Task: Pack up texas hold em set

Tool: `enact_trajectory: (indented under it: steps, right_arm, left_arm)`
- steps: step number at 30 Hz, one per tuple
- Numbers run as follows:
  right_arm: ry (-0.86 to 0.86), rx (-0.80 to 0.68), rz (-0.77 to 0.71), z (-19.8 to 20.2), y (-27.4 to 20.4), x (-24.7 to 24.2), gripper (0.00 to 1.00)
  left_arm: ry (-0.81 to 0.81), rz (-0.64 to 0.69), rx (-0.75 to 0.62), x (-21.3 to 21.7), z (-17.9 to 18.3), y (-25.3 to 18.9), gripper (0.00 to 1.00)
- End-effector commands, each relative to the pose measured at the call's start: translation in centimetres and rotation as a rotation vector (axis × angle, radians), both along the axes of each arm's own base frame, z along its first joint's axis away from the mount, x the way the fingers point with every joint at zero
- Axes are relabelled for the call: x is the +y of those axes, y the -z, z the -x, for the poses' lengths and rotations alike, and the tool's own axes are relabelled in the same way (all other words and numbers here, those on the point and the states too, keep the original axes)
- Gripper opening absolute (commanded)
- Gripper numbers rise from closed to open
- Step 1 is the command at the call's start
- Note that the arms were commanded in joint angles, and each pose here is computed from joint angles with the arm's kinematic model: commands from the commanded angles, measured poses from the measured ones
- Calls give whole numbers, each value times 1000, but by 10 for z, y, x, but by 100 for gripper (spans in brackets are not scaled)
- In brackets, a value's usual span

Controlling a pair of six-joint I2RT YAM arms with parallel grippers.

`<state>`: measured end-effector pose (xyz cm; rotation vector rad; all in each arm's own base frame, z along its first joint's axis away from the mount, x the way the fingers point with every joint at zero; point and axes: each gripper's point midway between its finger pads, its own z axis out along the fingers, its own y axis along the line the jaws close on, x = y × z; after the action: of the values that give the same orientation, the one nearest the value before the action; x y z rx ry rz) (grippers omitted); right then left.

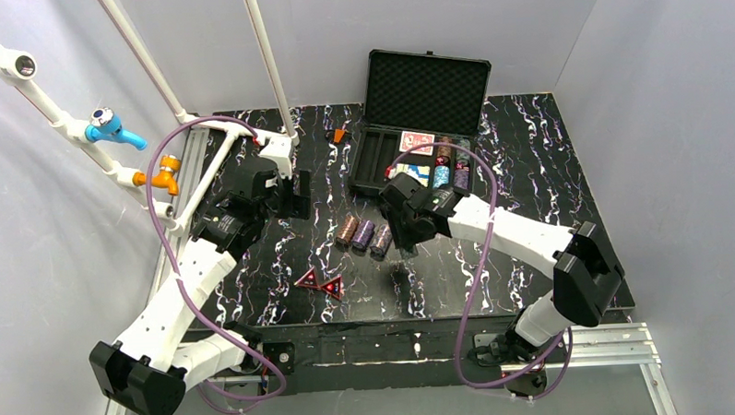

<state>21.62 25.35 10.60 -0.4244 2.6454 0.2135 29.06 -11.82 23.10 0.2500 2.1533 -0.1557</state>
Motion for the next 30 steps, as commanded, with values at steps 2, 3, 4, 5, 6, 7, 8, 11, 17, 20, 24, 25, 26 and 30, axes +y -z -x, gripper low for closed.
enact_trajectory:
  steps: [2,3,4,5,6,7,8,11,17,20,24,25,26,30]
  right_arm:
    - [6,-248,-106,-42,-81,20,1]
    - [15,-276,-114,-48,-89,21,1]
    - [24,-302,-116,-54,-95,23,1]
    - [32,-320,-113,-60,-100,24,1]
    - [41,-337,-107,-66,-104,25,1]
    - [50,-349,-98,-72,-108,26,1]
    - [56,-358,-87,-78,-111,27,1]
    - [83,-386,-71,-100,-127,32,1]
    - [124,-390,-118,-145,-143,39,1]
    - [162,-350,-182,-185,-138,40,1]
    - [227,-287,-229,-224,-108,43,1]
    - [232,-271,-243,-228,-100,47,1]
    - [231,-265,-251,-230,-97,48,1]
    - [243,-248,-264,-242,-86,52,1]
  left_arm:
    - [14,20,9,-5,4,0,75]
    - [21,25,13,-7,5,0,75]
    - [26,27,15,-8,5,1,74]
    - [29,26,15,-9,5,1,74]
    - [30,22,15,-10,6,1,74]
    - [31,19,15,-10,6,1,74]
    - [29,16,13,-9,6,1,74]
    - [28,16,5,-9,7,-1,73]
    - [25,10,-3,-8,8,-3,73]
    - [29,5,-5,-9,9,-3,73]
    - [43,14,-14,-12,12,-6,73]
    - [45,14,-13,-13,12,-6,73]
    - [47,13,-11,-14,12,-5,73]
    - [58,2,-12,-17,14,-4,73]
